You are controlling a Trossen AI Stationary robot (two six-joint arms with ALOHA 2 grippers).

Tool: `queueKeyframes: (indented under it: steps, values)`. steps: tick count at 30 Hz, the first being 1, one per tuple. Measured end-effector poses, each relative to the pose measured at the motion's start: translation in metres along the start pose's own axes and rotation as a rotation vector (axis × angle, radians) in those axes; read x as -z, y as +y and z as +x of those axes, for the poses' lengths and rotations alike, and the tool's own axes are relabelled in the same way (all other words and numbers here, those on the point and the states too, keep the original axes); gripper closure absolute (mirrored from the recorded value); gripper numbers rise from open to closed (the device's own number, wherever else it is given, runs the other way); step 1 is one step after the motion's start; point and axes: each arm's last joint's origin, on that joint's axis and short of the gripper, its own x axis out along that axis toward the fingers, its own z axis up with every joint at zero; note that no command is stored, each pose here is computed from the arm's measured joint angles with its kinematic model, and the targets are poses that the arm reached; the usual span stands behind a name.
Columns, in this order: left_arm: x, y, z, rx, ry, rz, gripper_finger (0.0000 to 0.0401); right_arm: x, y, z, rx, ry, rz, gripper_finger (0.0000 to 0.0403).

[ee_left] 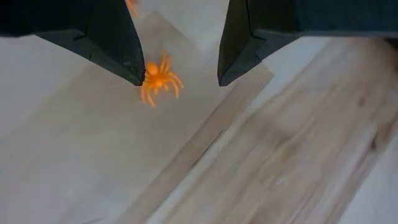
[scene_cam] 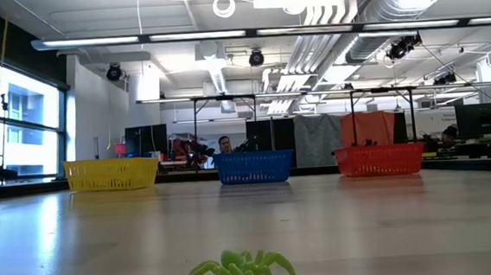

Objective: Sort Halloween decoration
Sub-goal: Put the orange spider toy into the blue basket

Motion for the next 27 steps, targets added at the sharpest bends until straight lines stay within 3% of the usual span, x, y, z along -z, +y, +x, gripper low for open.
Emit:
queueKeyframes:
  steps: [5,11,23,27]
  values:
    - [-0.004,-0.002,0.008,-0.034,0.049,-0.059,0.0193,0.000,0.000,0.000,0.000,0.000,0.000,0.0243]
    - [-0.005,-0.005,0.010,-0.014,0.055,-0.043,0.0178,0.000,0.000,0.000,0.000,0.000,0.000,0.0243]
    - [-0.004,-0.011,0.011,0.039,0.069,-0.048,0.0184,0.000,0.000,0.000,0.000,0.000,0.000,0.0243]
    - [-0.004,-0.015,0.016,0.043,0.053,0.006,0.0210,0.000,0.000,0.000,0.000,0.000,0.000,0.0243]
